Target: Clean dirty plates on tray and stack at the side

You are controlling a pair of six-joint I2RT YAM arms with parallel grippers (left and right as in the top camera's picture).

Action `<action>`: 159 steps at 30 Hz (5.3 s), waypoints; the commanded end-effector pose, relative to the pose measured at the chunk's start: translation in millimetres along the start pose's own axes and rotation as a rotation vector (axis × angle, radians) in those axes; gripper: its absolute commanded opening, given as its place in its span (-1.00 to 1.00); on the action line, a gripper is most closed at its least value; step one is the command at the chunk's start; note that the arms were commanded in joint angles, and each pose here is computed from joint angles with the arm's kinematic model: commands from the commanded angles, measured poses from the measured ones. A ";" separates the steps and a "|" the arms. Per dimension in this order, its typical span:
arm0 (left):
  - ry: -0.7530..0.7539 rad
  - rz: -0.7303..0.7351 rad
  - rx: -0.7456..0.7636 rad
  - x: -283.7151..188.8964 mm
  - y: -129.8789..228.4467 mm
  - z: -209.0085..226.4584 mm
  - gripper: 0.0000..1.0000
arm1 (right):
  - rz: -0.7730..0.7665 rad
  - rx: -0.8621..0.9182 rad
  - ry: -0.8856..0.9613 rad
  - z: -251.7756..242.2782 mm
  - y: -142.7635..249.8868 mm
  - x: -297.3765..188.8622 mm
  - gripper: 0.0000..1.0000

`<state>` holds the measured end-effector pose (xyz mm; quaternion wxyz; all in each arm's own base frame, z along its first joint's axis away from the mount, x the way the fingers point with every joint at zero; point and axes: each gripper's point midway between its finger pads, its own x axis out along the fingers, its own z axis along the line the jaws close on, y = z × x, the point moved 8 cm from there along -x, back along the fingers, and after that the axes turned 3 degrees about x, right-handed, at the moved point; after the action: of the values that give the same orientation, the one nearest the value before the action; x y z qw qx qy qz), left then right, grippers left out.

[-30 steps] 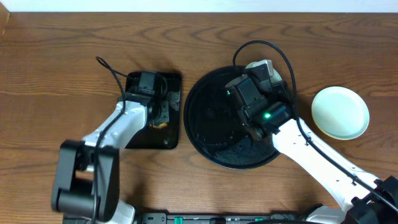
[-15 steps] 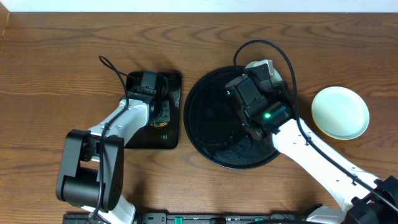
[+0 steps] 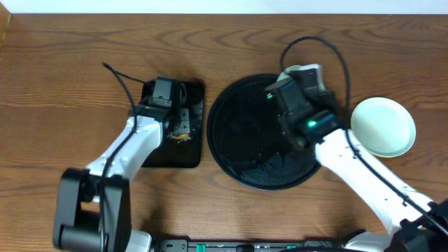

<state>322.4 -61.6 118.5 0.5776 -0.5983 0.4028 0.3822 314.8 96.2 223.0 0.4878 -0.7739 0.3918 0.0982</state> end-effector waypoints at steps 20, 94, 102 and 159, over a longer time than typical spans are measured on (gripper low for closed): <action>-0.004 -0.008 -0.003 -35.8 8.1 4.6 0.17 | 0.397 0.722 -0.031 -196.0 66.8 92.6 -0.98; 0.094 -0.349 -0.143 -172.1 123.6 29.8 0.74 | -0.008 0.265 -0.702 -110.9 109.5 -85.1 0.99; 0.094 -0.349 -0.143 -172.1 123.6 29.8 0.74 | 0.069 0.227 -0.655 -112.7 124.3 -83.5 0.99; 0.094 -0.349 -0.143 -172.1 123.6 29.8 0.75 | -0.674 0.383 -0.613 -64.6 161.8 -32.0 0.99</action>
<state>142.7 -25.9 229.9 0.5698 -0.7180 0.2909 0.2744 165.3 21.6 163.3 0.7252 -0.6835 -0.0251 0.0797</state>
